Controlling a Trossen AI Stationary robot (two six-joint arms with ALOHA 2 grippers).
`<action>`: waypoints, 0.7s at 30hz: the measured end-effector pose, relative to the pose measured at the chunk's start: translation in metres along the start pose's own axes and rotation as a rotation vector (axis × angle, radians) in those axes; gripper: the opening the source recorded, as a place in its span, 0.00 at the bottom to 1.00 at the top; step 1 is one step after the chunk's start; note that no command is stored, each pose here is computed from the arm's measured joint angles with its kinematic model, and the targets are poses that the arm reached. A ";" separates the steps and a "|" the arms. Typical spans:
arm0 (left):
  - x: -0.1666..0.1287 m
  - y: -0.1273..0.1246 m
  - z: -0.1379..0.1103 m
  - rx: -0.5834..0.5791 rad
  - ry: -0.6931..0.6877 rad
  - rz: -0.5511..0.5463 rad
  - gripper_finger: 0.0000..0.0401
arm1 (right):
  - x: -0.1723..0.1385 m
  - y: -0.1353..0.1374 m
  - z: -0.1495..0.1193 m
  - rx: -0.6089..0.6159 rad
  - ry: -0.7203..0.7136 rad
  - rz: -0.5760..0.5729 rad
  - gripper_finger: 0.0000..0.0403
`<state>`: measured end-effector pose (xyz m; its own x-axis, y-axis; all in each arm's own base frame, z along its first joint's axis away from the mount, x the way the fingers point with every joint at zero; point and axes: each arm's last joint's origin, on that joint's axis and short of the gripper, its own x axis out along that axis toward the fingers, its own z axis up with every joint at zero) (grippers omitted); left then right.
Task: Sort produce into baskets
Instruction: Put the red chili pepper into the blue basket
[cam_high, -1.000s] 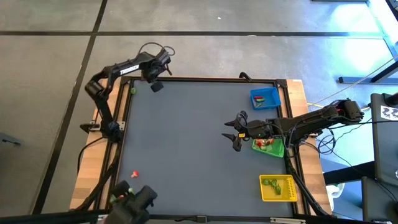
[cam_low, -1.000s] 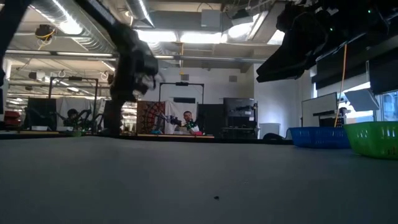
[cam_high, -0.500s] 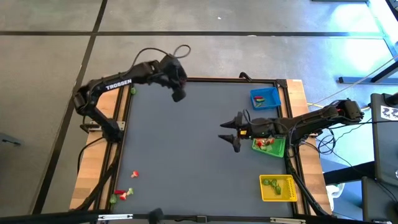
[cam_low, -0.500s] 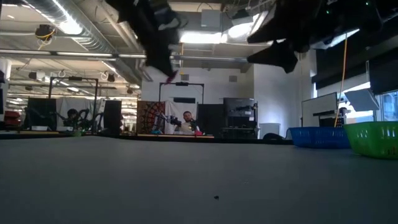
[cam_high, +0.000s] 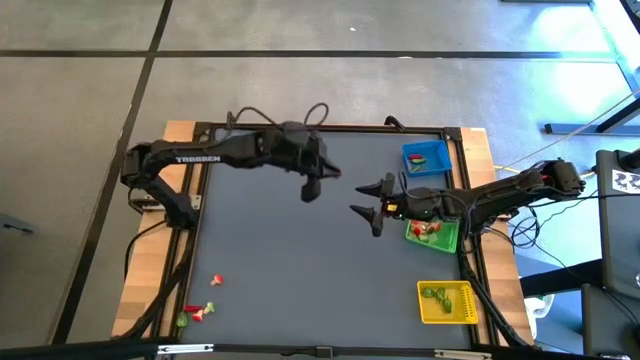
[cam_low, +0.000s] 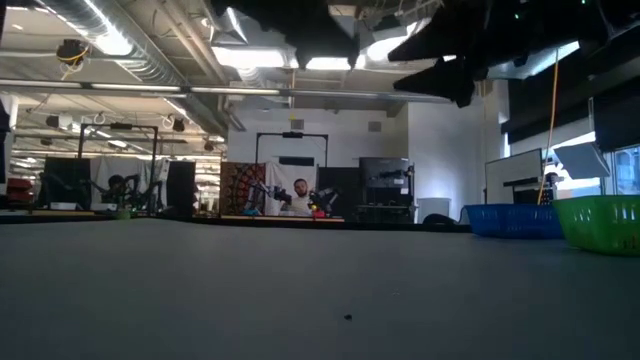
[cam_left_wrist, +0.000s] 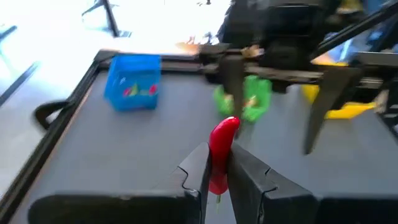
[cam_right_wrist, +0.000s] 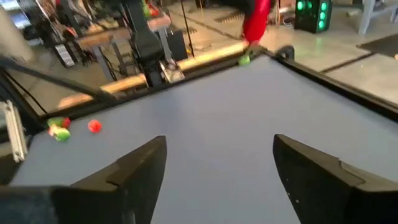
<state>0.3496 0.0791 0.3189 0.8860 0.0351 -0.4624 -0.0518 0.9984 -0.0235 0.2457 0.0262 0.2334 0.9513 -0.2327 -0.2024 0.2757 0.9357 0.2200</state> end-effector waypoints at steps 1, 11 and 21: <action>0.005 -0.006 0.000 0.006 -0.020 -0.015 0.11 | 0.001 0.001 0.001 0.005 -0.013 0.008 0.71; 0.041 -0.053 -0.001 0.013 -0.115 -0.135 0.11 | 0.008 0.005 0.003 -0.016 -0.078 0.054 0.58; 0.057 -0.069 -0.011 0.030 -0.081 -0.121 0.11 | 0.008 0.008 0.001 -0.098 -0.062 0.137 0.24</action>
<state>0.3980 0.0118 0.2844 0.9193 -0.0834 -0.3846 0.0703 0.9964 -0.0478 0.2560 0.0313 0.2348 0.9865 -0.1145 -0.1169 0.1312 0.9804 0.1472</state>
